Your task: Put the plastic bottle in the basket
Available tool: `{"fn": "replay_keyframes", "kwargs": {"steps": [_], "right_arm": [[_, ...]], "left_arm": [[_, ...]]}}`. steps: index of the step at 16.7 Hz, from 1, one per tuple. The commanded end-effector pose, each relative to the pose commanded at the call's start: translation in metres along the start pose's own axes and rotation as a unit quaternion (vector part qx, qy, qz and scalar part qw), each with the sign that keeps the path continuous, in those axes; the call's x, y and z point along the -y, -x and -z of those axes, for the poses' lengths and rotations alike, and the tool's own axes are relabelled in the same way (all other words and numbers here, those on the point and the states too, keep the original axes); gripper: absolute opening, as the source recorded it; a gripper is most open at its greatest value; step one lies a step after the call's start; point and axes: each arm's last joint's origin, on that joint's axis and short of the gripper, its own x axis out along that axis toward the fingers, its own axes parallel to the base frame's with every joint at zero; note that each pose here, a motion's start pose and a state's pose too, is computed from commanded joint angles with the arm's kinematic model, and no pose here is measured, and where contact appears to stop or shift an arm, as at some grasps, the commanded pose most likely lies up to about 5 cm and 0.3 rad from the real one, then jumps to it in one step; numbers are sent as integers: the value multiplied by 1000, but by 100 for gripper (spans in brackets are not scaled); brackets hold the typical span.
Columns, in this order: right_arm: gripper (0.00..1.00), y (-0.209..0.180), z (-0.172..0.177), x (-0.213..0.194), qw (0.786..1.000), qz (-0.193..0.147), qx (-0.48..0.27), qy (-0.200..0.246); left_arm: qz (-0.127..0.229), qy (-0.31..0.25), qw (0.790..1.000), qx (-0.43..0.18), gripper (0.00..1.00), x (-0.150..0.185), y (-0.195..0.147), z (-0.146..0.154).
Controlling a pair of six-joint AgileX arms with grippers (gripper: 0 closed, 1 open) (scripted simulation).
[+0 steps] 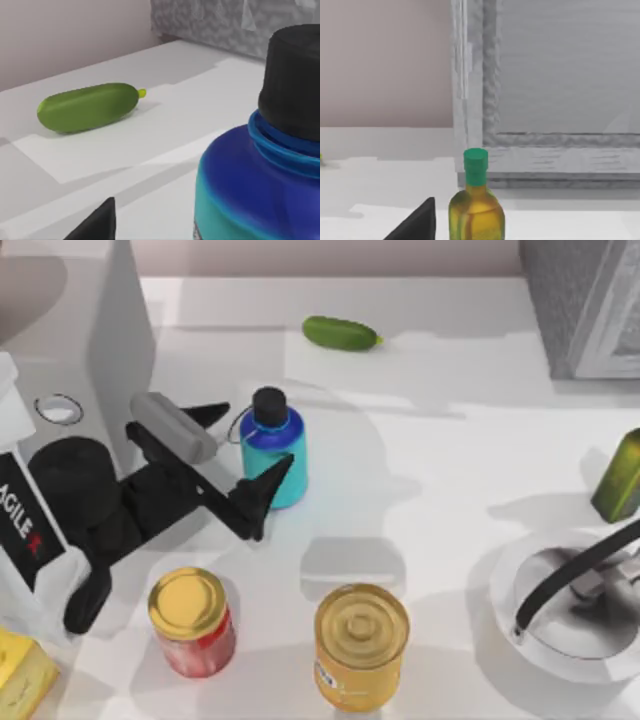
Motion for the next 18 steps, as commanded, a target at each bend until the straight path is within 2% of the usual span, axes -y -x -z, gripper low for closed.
{"fn": "replay_keyframes", "kwargs": {"steps": [5, 10, 18], "right_arm": [[100, 0, 0, 0, 1000, 0, 0, 0], [100, 0, 0, 0, 1000, 0, 0, 0], [100, 0, 0, 0, 1000, 0, 0, 0]], "left_arm": [[0, 1, 1000, -1, 100, 7, -29, 11], [0, 1, 1000, -1, 100, 9, -32, 12], [0, 1, 1000, -1, 40, 9, -32, 12]]}}
